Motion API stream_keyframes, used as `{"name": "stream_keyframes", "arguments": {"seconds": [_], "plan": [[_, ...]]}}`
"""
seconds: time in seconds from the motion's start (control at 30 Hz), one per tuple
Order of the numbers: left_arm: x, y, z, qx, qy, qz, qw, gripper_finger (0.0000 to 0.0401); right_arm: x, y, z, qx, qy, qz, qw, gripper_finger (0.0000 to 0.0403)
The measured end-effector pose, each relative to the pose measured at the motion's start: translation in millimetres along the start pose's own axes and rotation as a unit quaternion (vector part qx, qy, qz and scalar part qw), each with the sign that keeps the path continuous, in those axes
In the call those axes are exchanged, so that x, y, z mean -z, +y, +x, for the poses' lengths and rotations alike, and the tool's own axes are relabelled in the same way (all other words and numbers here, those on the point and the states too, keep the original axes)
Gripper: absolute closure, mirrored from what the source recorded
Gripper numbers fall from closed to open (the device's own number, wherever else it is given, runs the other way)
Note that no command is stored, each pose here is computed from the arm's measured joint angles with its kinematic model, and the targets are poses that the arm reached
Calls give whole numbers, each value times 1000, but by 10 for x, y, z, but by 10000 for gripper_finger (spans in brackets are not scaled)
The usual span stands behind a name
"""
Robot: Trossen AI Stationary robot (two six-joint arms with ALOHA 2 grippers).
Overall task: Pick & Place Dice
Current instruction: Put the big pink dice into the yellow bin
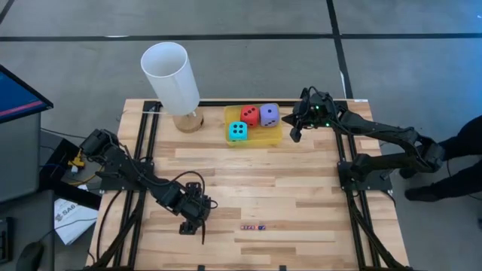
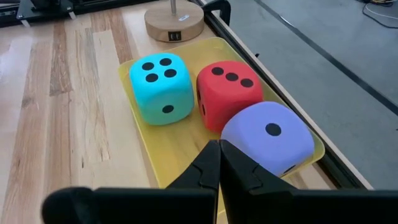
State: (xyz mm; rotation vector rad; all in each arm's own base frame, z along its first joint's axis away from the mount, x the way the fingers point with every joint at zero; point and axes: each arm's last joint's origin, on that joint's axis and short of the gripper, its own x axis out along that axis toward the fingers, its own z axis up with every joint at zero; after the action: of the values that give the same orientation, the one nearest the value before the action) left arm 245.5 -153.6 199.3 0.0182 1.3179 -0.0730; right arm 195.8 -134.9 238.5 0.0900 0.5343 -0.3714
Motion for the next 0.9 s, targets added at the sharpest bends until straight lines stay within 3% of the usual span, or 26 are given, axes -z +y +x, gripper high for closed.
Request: {"name": "stream_keyframes", "arguments": {"seconds": [0.37,0.73,0.9], "plan": [[78,33,149,6,-12,-6,1000,3,3,0,0,0,2,1,1000,403],[-43,-6,31,46,-97,-15,994,3,3,0,0,0,1,1,1000,403],[-113,-10,11,18,-149,-23,988,3,2,0,0,0,1,0,1000,403]]}}
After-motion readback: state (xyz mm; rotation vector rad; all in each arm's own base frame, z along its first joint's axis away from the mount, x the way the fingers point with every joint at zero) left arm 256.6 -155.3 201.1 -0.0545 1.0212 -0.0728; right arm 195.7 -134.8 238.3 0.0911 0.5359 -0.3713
